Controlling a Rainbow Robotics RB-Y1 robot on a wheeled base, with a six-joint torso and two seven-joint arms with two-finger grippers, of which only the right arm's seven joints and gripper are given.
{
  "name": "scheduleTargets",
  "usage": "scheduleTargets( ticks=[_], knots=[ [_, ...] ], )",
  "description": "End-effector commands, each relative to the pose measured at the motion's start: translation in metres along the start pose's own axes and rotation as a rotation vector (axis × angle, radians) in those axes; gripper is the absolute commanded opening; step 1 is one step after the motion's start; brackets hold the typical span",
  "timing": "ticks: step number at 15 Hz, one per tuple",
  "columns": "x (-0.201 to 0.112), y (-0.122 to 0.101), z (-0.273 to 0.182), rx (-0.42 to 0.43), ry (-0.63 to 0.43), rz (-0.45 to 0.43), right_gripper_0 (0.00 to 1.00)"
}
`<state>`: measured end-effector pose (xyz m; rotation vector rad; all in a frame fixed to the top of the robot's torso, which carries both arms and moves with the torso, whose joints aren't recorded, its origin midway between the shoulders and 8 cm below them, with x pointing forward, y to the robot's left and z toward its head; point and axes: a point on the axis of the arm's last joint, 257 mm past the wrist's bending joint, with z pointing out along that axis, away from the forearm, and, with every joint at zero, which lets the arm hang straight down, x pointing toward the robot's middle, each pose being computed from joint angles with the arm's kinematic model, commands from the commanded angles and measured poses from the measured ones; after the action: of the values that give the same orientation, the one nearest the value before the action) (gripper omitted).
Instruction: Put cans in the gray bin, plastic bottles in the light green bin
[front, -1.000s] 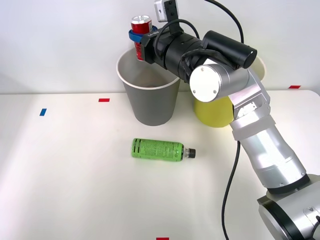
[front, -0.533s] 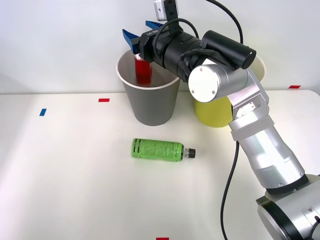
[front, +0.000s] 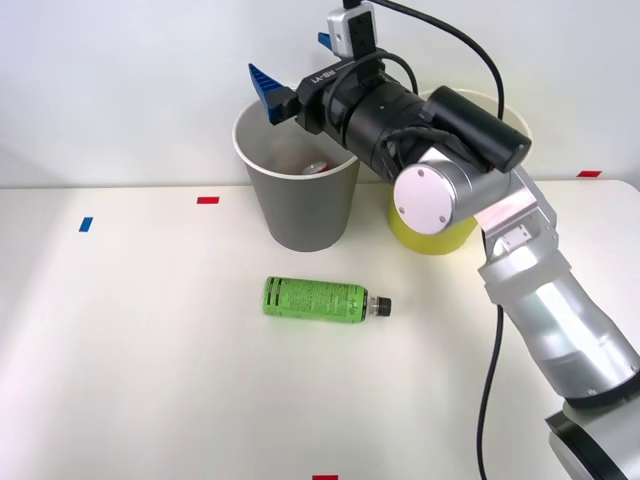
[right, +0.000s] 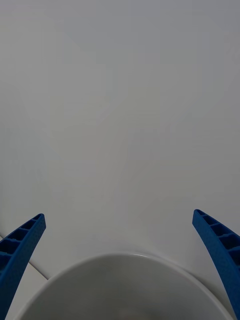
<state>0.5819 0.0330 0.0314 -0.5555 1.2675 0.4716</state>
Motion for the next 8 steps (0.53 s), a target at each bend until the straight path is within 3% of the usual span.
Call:
scheduleTargets(
  ticks=[1, 8],
  knots=[
    [-0.001, 0.001, -0.062, 0.014, -0.05, -0.001, 1.0],
    [0.015, 0.004, -0.189, 0.103, -0.094, 0.064, 1.0]
  ],
)
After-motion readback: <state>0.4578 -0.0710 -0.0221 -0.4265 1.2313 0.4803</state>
